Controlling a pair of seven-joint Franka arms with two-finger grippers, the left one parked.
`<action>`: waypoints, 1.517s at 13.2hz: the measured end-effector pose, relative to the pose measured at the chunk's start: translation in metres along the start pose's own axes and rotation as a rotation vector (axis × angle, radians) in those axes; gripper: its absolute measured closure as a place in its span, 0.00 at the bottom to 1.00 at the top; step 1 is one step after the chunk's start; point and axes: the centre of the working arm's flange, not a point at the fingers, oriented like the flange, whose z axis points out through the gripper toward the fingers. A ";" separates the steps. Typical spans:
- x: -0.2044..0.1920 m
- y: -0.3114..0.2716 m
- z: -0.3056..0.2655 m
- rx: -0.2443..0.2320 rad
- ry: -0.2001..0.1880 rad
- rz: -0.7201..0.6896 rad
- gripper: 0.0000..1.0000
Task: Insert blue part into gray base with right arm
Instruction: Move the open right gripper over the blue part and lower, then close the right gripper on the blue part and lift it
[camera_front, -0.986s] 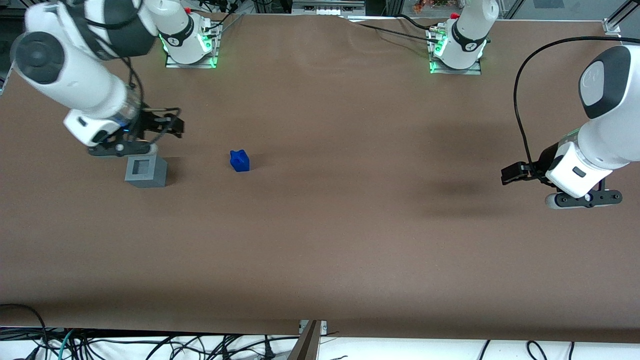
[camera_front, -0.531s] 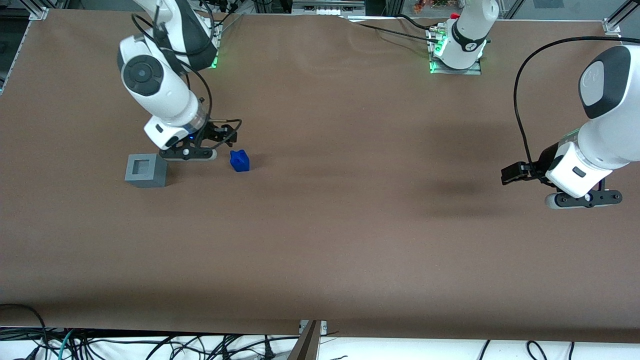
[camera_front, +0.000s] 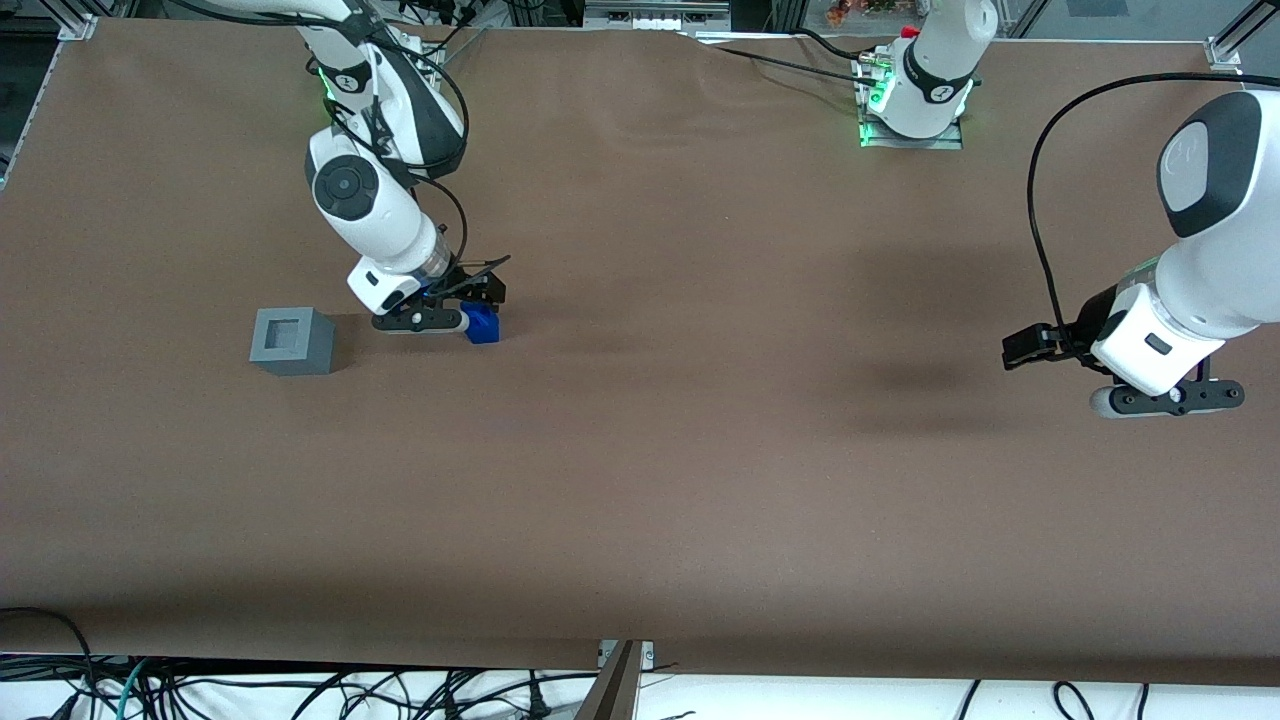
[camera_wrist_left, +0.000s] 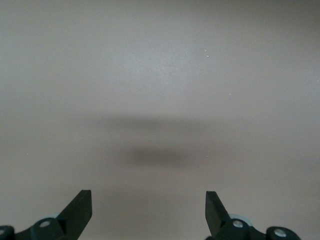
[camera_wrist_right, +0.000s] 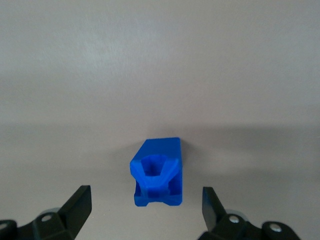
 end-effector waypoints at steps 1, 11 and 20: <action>-0.002 -0.002 0.006 -0.010 -0.002 0.002 0.02; -0.003 -0.007 0.035 -0.057 0.030 -0.035 0.13; -0.002 -0.008 0.045 -0.056 0.043 -0.043 0.50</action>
